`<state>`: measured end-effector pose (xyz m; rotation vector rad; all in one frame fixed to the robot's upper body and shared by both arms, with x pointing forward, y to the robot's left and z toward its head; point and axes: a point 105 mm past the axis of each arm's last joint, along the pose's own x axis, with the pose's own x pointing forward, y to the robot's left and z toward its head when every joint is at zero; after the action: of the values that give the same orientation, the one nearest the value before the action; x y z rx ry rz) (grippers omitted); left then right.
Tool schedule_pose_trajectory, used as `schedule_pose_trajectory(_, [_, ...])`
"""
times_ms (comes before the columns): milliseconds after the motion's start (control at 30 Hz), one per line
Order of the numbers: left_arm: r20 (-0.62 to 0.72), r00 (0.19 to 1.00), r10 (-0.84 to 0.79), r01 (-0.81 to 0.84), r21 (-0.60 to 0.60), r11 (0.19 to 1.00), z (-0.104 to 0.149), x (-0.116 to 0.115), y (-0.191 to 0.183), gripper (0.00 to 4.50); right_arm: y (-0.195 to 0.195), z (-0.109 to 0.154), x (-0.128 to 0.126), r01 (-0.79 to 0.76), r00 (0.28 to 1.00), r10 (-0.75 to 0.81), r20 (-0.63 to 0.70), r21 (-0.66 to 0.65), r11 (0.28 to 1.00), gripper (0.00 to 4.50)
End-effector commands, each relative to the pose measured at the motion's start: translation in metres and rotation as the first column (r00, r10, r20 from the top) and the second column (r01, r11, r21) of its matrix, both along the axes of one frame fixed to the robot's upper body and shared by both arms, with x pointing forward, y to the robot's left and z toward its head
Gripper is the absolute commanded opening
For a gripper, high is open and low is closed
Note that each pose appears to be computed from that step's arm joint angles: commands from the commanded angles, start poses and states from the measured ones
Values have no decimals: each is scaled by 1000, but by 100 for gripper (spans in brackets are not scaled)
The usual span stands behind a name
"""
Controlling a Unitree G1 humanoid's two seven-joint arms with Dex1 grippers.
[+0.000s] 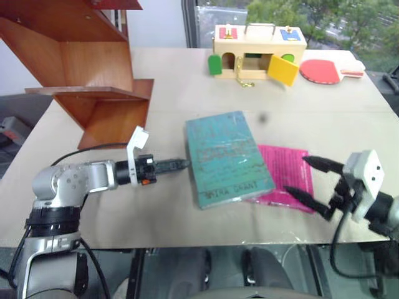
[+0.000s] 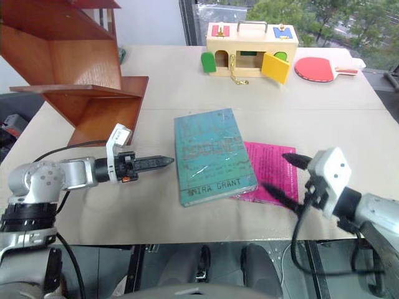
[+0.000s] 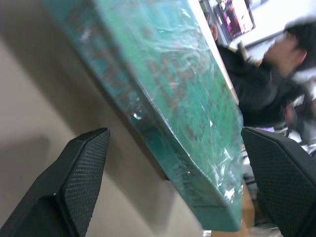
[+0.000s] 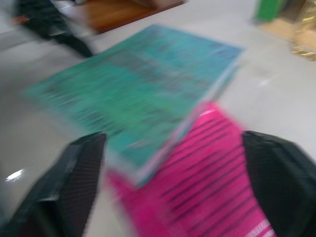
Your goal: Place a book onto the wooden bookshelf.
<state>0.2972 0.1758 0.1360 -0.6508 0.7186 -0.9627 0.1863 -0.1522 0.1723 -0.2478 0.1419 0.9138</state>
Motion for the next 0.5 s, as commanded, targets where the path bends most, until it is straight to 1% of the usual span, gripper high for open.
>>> schedule_pose_trajectory(33, [-83,996,-13,7,-69,998,1,6,-10,450,8,19,-15,-32,994,31,102,3,999,449])
schedule_pose_trajectory(200, [-190,982,-19,-12,-161,987,-14,22,-41,450,15,27,-15,-40,984,35,174,25,999,449])
schedule_pose_trajectory(333, [-229,973,-6,-39,-192,981,-21,33,-57,450,19,27,-15,-37,980,35,195,4,999,449])
schedule_pose_trajectory(467, [-261,965,3,-68,-241,968,-23,37,-61,334,20,27,-15,-31,979,30,200,1,1000,450])
schedule_pose_trajectory(500, [-267,964,6,-74,-247,966,-23,38,-62,280,20,26,-15,-25,980,25,198,-1,1000,450])
